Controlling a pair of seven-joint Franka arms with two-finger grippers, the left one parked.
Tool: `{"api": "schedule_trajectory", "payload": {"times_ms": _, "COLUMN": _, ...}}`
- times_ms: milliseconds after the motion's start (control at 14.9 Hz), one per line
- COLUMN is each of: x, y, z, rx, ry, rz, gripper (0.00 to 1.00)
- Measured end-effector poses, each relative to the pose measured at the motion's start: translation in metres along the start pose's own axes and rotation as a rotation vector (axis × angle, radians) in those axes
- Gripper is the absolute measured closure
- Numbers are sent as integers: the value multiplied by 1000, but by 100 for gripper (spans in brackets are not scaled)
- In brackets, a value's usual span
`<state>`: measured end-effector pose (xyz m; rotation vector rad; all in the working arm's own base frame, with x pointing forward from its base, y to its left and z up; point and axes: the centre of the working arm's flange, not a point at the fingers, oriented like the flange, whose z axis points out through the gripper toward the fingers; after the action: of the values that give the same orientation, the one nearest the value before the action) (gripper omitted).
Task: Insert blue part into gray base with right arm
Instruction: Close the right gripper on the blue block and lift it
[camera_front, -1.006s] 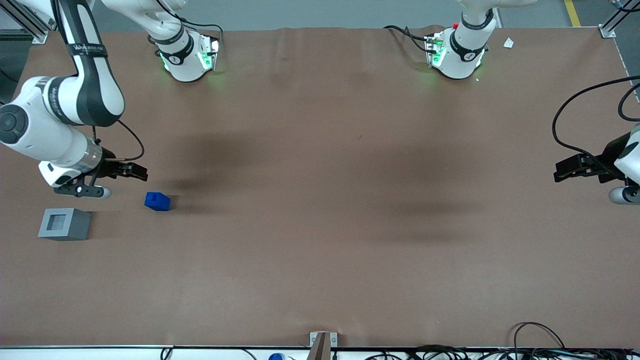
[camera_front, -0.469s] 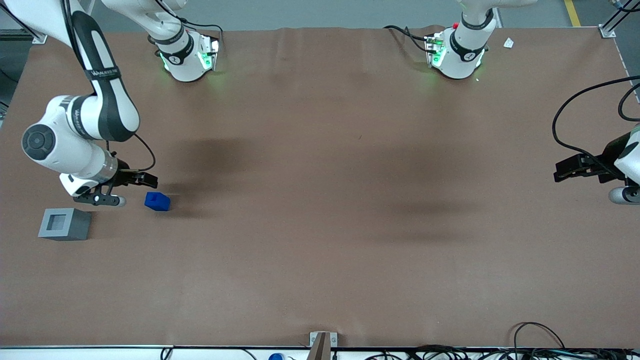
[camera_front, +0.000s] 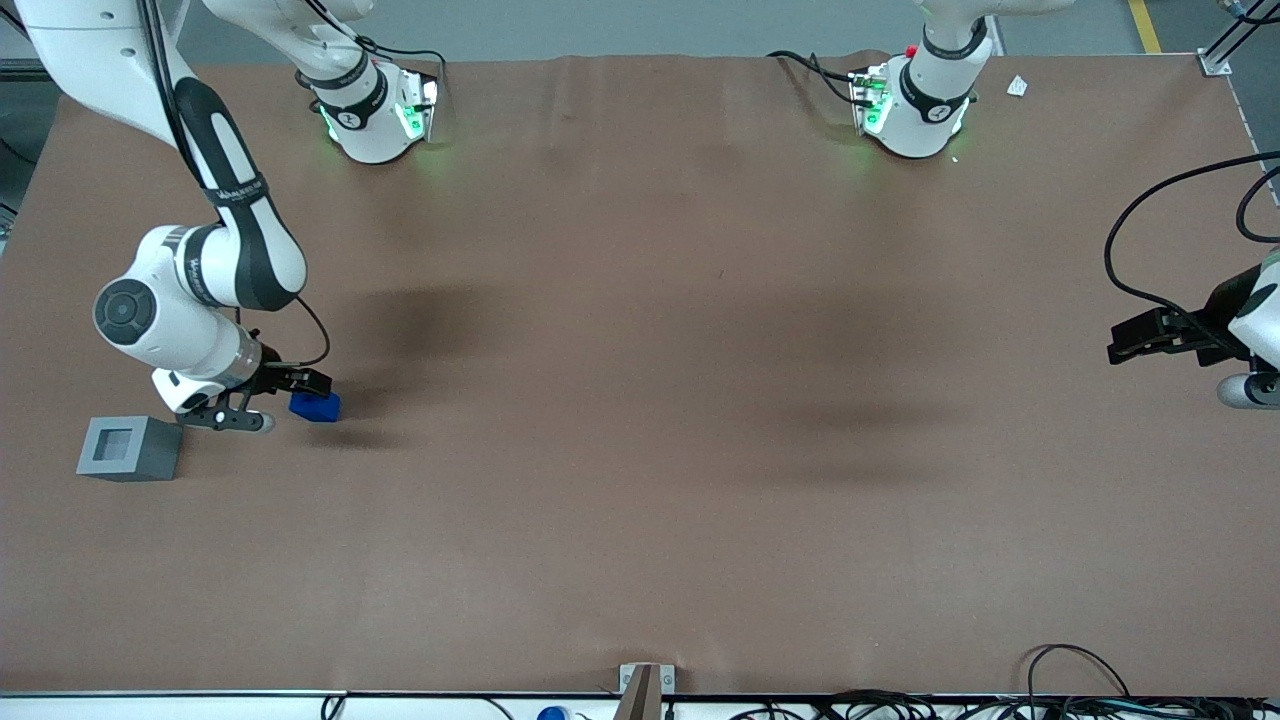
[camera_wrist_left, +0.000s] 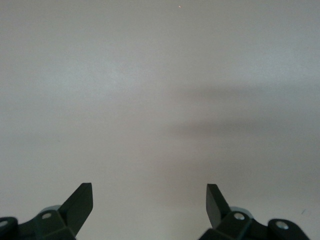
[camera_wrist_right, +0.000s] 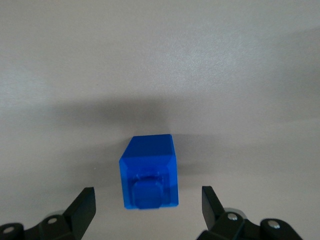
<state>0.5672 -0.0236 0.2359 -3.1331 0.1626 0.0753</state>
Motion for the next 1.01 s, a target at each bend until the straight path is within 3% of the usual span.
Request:
{"api": "schedule_trajectory", "payload": {"times_ms": 268, "x": 0, "y": 0, "z": 10, "rx": -2, "ry": -9, "rz": -1, "gripper": 16}}
{"api": "schedule_trajectory", "payload": {"times_ms": 603, "x": 1, "y": -2, "z": 9, "rx": -2, "ry": -5, "rz": -3, "gripper": 41}}
{"api": "schedule_trajectory", "payload": {"times_ms": 804, "x": 2, "y": -2, "z": 8, "rx": -1, "ry": -3, "rz": -3, "gripper": 49}}
{"api": "schedule_trajectory", "payload": {"times_ms": 1006, "x": 3, "y": -1, "z": 8, "rx": -2, "ry": -3, "rz": -2, "gripper": 49}}
